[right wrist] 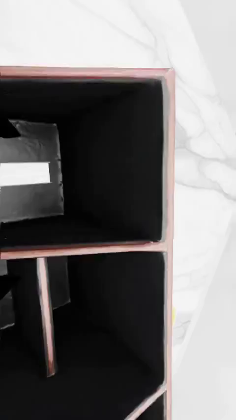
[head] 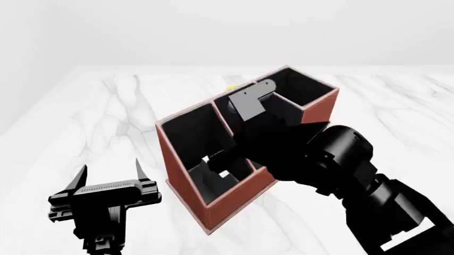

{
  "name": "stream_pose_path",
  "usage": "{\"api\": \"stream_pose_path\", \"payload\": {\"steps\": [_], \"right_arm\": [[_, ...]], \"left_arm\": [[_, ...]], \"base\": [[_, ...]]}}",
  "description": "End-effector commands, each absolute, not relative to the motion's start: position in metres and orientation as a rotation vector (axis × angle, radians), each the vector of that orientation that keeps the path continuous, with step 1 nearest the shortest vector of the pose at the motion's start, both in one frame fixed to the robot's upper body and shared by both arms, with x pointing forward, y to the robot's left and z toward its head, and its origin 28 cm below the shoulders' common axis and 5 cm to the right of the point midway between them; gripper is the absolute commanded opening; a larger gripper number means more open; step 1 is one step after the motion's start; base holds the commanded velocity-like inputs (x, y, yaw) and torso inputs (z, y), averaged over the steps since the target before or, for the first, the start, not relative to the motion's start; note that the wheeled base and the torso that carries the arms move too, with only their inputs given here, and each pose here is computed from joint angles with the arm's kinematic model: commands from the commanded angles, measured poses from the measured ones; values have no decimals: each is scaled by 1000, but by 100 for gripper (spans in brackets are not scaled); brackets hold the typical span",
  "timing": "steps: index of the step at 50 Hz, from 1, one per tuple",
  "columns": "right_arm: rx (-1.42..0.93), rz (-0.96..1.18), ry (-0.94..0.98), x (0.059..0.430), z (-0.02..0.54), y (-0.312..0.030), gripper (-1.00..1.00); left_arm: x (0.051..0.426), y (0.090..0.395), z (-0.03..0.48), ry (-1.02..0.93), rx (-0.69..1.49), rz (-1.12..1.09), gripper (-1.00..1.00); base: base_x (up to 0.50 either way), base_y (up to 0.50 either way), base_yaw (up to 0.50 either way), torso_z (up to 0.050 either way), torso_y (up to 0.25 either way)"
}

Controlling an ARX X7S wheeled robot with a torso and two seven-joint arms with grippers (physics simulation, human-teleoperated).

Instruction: Pick up the book and place it in the left compartment of the caddy.

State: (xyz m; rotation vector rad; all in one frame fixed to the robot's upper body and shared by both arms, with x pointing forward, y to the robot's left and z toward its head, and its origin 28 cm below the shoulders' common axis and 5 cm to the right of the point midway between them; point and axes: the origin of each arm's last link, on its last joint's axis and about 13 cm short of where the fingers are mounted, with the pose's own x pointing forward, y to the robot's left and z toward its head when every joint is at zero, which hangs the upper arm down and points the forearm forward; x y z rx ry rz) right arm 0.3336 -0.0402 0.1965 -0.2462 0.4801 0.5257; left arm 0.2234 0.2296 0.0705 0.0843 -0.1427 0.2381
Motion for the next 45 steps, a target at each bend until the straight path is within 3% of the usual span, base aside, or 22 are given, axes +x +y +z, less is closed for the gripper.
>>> {"api": "stream_pose_path", "payload": {"steps": [1,5,10,15,16,21,45], "right_arm": [[-188,456,310,308,233,-66,100],[-80,438,226,291,223,-79,100],[-143,151,-4,280,165,-94,100],[-41,59,-162,267,147,-103,100],[-7,13,-274,264,146,-109,100],[29,-65,-360,254,124,-115,100],[10,-85,-442,244,120,-112,100]], "left_arm": [[223,230,71,-143,84,239,100],[223,230,71,-144,84,240,100],[223,230,71,-145,89,239,100],[222,229,69,-143,93,236,100],[223,228,69,-149,118,240,100],[223,227,67,-146,122,234,100],[223,227,68,-147,124,233,100]], "base": [[0,0,0,0,0],[0,0,0,0,0],[0,0,0,0,0],[0,0,0,0,0],[0,0,0,0,0],[0,0,0,0,0],[0,0,0,0,0]]}}
